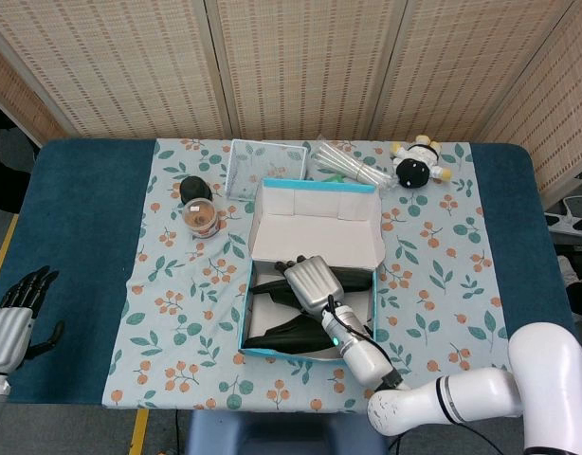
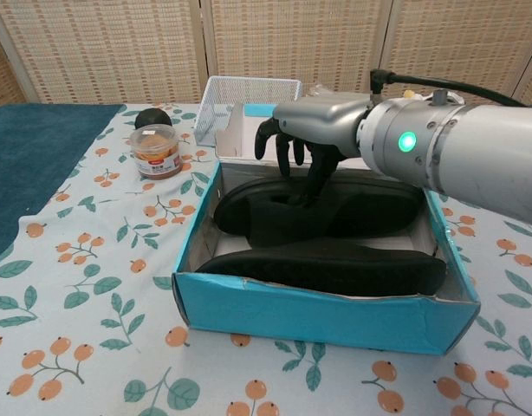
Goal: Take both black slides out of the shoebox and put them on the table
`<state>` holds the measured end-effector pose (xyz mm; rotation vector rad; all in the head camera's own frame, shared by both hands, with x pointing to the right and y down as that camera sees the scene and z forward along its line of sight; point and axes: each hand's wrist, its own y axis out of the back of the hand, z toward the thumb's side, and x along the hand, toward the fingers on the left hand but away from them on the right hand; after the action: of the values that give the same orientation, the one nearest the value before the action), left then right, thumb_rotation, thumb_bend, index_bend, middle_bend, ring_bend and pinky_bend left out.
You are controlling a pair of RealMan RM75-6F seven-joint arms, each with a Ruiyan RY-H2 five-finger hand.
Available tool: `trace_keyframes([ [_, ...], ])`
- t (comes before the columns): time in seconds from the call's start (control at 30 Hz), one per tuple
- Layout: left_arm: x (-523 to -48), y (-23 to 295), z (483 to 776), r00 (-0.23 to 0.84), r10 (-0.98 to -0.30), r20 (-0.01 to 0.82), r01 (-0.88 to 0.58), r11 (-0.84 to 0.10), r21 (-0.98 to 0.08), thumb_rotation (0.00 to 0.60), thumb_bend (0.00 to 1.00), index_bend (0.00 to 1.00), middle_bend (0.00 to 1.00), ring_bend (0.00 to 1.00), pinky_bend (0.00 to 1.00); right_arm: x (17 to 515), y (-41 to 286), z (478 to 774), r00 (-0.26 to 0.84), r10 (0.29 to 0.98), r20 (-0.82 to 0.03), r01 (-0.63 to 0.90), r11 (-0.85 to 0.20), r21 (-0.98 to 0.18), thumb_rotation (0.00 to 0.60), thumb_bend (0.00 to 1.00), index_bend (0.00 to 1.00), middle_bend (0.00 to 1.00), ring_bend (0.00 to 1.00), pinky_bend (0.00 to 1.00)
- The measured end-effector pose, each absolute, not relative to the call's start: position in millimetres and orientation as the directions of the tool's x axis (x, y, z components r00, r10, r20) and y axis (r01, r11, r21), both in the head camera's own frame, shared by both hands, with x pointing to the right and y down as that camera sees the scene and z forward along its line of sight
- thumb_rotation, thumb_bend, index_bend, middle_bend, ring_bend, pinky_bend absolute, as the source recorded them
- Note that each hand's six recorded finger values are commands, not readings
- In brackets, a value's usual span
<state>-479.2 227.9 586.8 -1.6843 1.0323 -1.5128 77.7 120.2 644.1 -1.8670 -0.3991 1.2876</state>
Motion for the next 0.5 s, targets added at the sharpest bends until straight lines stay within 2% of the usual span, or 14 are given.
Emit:
trace_keyframes([
  [0.5,-477.8,228.2,588.9,0.034,-0.871,0.491,-0.132,-0.491,-0.861,0.6,0.44,0.0,0.0,0.0,0.16,73.0,133.9,659.6,0.406,0.622,-0.67,-0.268,-0.62,-0.738,0.6,0.2,0.23,0.37,0.31,0.52],
])
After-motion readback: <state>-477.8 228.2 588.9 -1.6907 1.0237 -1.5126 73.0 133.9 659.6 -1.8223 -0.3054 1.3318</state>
